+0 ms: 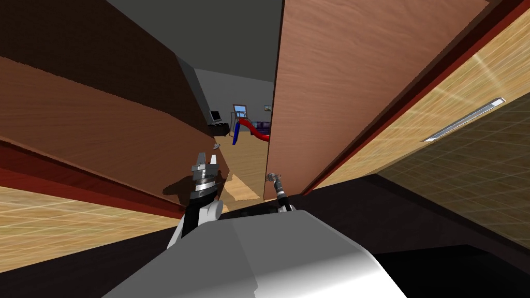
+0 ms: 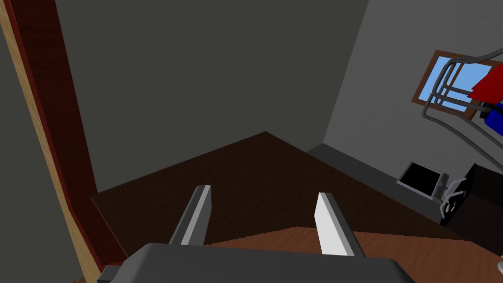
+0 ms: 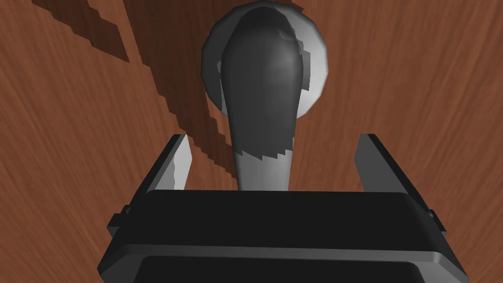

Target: Push the door open

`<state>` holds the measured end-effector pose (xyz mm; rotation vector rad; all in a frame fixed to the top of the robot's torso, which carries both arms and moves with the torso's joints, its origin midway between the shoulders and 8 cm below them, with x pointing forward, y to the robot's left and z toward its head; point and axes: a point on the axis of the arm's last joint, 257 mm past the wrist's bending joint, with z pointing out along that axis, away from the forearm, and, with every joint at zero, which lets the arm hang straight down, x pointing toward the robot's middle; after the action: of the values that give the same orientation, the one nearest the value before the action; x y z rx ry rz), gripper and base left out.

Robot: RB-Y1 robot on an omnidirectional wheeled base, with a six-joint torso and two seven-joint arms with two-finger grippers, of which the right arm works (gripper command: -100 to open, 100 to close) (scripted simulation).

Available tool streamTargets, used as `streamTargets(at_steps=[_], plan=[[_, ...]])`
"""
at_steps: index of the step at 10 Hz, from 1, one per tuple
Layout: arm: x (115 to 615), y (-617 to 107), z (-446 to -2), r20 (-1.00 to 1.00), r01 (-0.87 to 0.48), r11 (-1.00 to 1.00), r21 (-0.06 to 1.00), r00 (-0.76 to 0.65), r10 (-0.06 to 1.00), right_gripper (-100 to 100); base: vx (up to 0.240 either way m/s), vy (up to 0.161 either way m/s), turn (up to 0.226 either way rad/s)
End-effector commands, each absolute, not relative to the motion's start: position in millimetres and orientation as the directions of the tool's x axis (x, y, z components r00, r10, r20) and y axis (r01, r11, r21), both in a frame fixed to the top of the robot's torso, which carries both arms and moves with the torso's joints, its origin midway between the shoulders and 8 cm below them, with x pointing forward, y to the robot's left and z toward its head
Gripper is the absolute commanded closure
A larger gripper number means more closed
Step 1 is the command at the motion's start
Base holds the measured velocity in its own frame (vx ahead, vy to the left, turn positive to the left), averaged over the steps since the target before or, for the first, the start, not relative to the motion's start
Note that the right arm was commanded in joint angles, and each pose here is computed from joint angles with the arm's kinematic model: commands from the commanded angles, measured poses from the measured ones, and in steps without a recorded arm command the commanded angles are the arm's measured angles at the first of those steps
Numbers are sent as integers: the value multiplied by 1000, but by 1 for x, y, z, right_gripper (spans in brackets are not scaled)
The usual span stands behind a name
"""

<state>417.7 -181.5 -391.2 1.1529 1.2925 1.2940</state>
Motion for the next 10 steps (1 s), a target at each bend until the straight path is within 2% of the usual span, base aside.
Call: streamTargets(at_steps=[1, 2, 7, 10], plan=[[418, -182, -391, 1, -1, -1, 1000, -114, 993, -100, 90, -4, 7], [418, -182, -391, 1, -1, -1, 1000, -114, 993, 100, -14, 1, -5], [418, -182, -391, 1, -1, -1, 1000, -114, 993, 100, -17, 0, -1], [418, -199, -394, -14, 6, 15, 1000, -86, 996, 100, 136, 43, -33]])
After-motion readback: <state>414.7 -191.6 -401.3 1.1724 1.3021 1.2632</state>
